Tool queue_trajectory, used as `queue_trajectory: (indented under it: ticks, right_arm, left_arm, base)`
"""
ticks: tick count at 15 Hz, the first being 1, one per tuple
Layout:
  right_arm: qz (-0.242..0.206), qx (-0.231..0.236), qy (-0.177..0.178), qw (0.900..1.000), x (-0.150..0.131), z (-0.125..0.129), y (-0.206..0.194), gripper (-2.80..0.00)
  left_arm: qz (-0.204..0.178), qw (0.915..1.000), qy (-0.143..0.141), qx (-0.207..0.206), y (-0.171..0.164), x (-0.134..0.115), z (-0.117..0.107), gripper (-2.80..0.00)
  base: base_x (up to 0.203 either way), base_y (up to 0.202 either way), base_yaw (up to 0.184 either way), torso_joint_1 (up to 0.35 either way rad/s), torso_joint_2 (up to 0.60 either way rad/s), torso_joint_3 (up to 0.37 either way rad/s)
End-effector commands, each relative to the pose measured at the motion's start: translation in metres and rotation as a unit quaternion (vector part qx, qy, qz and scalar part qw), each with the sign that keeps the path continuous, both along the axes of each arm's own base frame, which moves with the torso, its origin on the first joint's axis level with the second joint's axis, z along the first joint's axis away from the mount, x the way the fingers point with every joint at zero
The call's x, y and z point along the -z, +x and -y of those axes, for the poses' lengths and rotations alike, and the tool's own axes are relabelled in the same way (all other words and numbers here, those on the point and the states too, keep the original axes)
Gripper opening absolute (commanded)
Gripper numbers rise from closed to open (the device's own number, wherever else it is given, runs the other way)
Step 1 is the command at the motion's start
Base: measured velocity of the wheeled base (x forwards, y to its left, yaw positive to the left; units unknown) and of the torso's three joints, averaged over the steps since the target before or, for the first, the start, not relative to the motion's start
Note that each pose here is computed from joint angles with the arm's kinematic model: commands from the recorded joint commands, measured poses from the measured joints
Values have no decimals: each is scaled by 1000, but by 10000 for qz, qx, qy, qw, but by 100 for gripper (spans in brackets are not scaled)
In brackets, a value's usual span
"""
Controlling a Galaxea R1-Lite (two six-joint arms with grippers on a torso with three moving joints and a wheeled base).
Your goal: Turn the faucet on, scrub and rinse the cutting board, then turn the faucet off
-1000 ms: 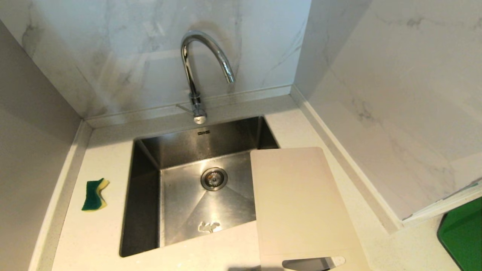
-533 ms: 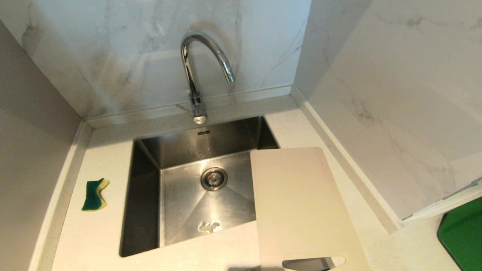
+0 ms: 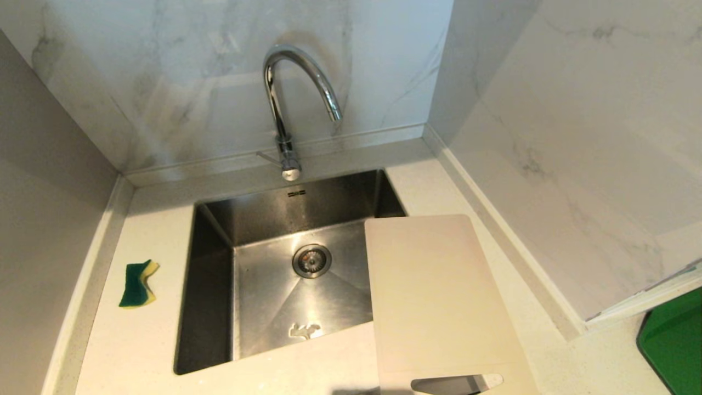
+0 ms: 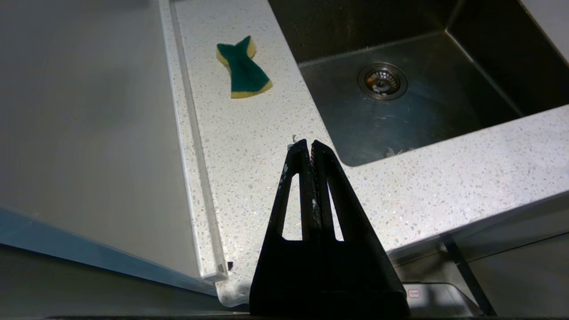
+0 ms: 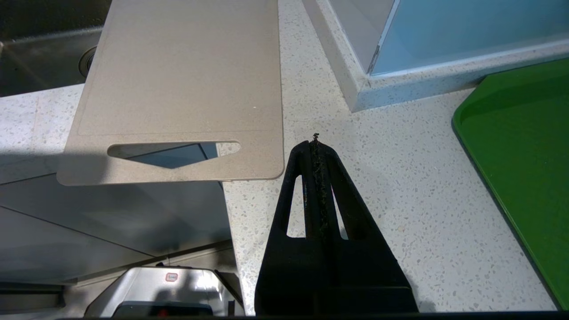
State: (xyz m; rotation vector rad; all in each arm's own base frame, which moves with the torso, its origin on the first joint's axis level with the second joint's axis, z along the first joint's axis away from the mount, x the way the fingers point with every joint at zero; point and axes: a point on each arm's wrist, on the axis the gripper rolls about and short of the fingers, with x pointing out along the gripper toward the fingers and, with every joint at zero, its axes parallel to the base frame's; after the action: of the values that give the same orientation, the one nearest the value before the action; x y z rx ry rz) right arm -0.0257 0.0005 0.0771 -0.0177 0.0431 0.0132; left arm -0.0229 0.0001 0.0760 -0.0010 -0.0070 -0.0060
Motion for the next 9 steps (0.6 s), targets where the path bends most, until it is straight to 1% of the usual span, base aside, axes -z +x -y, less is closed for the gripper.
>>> queue_trajectory:
  ticks: [1, 9]
  right_arm:
    - [9, -5, -2, 10000, 0, 0, 0, -280]
    - [9, -4, -2, 10000, 0, 0, 0, -280]
  left_arm:
    - [-10, 10000, -3, 1, 0, 1, 0, -280]
    - [-4, 10000, -3, -2, 0, 1, 0, -280]
  base:
    - [0, 0, 0, 0, 0, 0]
    - [0, 0, 0, 0, 0, 0]
